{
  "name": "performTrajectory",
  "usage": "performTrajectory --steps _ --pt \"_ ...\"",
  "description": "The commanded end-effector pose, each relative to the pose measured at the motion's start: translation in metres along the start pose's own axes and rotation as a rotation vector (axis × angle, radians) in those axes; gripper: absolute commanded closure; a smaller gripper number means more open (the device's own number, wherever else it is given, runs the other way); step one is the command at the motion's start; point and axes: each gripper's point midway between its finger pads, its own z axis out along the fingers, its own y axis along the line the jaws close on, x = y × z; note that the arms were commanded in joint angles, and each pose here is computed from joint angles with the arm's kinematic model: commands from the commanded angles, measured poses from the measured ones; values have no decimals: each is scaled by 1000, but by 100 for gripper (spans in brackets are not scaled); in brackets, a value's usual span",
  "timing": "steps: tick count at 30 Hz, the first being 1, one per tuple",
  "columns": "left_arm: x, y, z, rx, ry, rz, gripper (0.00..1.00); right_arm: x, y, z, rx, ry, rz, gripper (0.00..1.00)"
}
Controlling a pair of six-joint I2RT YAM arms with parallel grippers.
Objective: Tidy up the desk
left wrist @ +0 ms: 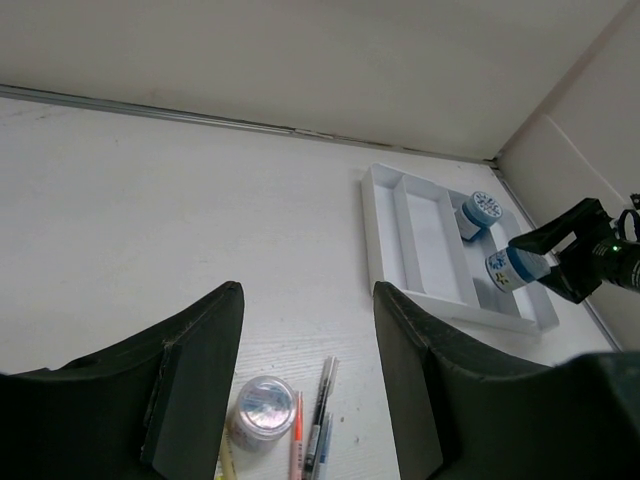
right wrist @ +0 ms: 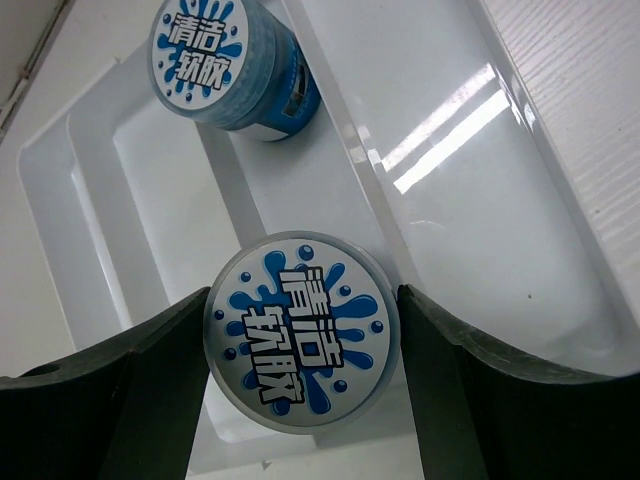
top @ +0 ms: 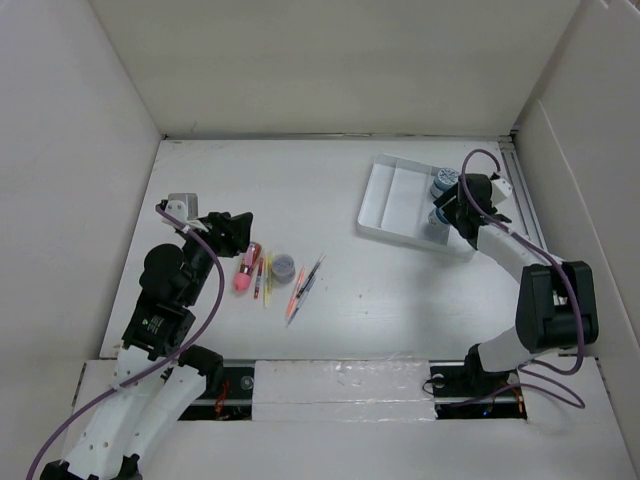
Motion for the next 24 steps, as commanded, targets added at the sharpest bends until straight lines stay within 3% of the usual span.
performTrajectory --steps 1,2,3,5,6,8,14,17,19,20,21,22,24 --pt "-16 -9 -1 37 -51 2 49 -20 21 -2 -38 -13 -13 42" --pt "-16 -9 -1 37 -51 2 49 -15 16 1 -16 7 -24 41" --pt "-15 -10 0 41 -44 2 49 -14 15 3 -12 7 -27 31" --pt "-13 -10 -1 46 -41 3 48 -12 18 5 -11 26 -37 25" --pt "-14 -10 -1 46 -44 2 47 -8 22 5 -21 28 -48 16" --pt "-16 -9 -2 39 -52 2 46 -5 32 1 -50 24 -56 13" --pt "-16 -10 -2 41 -53 0 40 -11 65 -28 -132 -83 -78 12" --pt "-11 -10 1 43 -34 5 35 -5 102 -66 -258 -183 -131 17" --pt "-13 -11 -1 50 -39 4 35 24 136 -102 -380 -196 -210 31" --pt "-13 -11 -1 50 -39 4 35 22 138 -104 -391 -204 -202 31" --pt "-14 -10 -1 45 -43 2 35 35 150 -113 -448 -175 -231 59" --pt "-12 -10 1 44 -36 3 35 60 165 -129 -520 -127 -265 74" --pt "-11 -11 2 50 -29 5 35 100 188 -144 -636 -23 -320 91"
